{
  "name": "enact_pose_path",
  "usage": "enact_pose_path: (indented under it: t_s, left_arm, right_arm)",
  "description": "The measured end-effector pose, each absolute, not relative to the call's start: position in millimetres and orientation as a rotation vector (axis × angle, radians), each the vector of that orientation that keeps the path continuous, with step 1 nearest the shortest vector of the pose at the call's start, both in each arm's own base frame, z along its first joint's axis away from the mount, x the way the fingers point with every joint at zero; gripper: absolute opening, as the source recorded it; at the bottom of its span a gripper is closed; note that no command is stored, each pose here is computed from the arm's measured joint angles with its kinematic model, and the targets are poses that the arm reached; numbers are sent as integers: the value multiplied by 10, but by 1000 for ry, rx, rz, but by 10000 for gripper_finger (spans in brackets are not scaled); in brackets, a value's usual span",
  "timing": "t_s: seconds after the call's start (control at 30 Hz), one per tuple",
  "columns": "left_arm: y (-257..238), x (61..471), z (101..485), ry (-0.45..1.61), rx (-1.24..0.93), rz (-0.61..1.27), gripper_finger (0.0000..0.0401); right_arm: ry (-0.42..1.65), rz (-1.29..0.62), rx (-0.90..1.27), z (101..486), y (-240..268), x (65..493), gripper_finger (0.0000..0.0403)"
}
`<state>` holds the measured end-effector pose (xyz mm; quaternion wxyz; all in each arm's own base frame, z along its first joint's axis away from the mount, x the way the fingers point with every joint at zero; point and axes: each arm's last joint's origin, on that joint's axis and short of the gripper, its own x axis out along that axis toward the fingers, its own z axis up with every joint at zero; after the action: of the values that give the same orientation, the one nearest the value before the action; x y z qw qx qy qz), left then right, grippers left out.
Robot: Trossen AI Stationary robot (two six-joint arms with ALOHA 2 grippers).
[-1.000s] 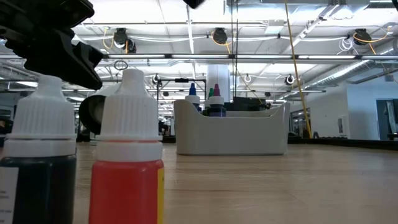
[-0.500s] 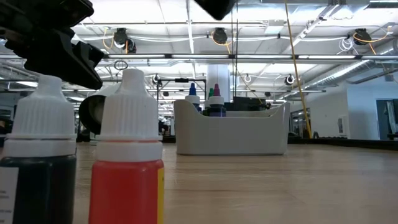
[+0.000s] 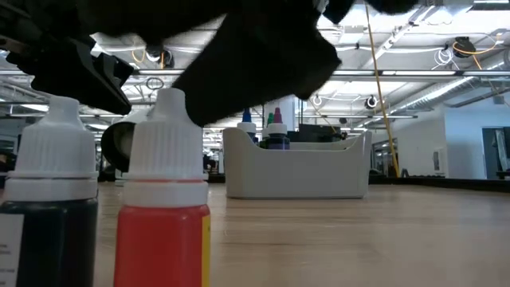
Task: Pick & Place food coloring
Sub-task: Put the small orange food coloring bottle into the white container
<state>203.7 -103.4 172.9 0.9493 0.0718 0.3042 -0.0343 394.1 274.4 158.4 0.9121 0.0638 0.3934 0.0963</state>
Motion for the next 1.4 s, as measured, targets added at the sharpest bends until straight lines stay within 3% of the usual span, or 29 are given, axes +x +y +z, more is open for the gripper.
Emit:
enact_pose_path:
  t_s: [1.1,1.4]
  left_arm:
    - [-1034,2038,1729,618,150,-71,42]
    - [-1034,2038,1729,618,150,-71,42]
  right_arm:
    - [795,149,160,1431,2752,3852,211]
    - [709,201,139,1437,2877,3854,183]
